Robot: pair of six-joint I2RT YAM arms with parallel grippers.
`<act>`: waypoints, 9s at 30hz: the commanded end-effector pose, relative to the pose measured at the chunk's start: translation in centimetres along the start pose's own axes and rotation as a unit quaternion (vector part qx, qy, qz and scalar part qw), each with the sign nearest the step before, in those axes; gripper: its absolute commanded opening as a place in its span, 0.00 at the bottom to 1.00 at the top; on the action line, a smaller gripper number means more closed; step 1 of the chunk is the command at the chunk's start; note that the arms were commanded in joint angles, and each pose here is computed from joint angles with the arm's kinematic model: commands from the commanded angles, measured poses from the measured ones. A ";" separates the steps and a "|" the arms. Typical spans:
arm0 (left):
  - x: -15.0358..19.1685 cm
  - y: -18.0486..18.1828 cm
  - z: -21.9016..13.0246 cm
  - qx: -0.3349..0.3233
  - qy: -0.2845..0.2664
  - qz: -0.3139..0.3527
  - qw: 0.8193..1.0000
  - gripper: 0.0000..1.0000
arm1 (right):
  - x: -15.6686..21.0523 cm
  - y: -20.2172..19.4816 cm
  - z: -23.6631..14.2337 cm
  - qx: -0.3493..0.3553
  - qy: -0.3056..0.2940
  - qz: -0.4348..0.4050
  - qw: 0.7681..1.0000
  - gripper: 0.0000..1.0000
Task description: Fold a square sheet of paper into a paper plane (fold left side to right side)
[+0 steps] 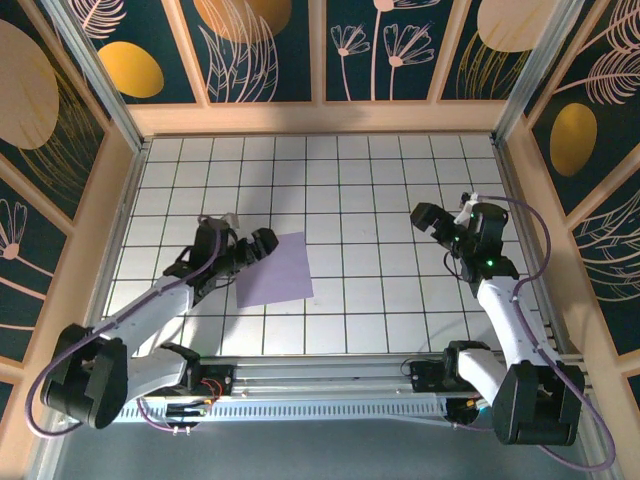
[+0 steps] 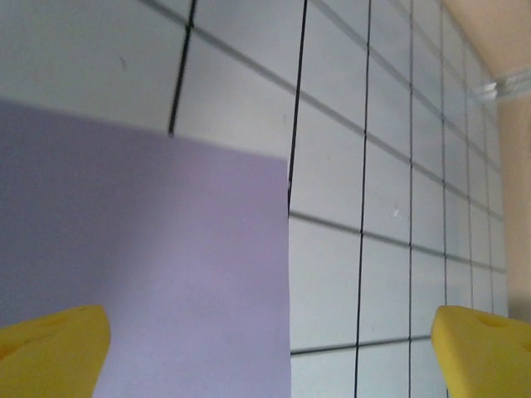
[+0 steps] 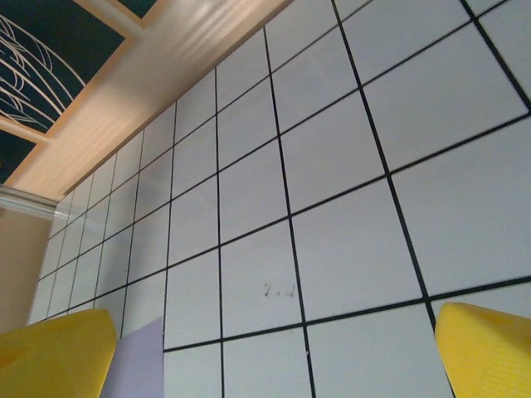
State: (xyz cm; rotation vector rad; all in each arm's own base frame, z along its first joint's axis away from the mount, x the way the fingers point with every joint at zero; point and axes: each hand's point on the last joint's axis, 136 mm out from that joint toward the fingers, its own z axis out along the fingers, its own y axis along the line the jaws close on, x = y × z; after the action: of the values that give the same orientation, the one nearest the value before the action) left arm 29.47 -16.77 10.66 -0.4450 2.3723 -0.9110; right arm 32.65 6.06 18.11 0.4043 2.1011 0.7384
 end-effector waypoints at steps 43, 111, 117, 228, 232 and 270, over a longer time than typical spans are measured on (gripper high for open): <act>14.0 -11.9 12.8 0.056 0.205 0.003 0.977 0.99 | -0.5 0.7 -0.5 0.014 0.014 -0.012 1.000 0.99; 15.1 -1.5 7.1 -0.078 0.193 0.050 0.977 0.36 | 20.5 4.0 13.2 0.159 0.340 -0.288 0.881 0.99; 15.4 -1.5 7.3 -0.074 0.195 0.050 0.977 0.35 | 21.2 4.7 12.5 0.156 0.348 -0.301 0.874 0.99; 3.0 -17.4 -5.8 0.381 0.075 0.197 0.900 0.00 | 8.5 22.3 -2.7 -0.365 0.290 -0.166 0.869 0.53; 3.5 -14.8 -3.2 0.332 0.095 0.147 0.927 0.00 | 7.8 19.1 0.0 -0.298 0.272 -0.144 0.903 0.63; 8.6 -0.5 6.4 0.026 0.236 0.071 0.969 0.00 | 21.4 5.6 11.2 -0.050 0.374 -0.040 0.925 0.01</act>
State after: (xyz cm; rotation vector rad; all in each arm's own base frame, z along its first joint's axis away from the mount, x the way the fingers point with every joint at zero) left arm 26.83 -24.43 3.65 -0.0763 2.7266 -1.1289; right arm 28.36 25.25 3.40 -0.0329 2.7586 1.1004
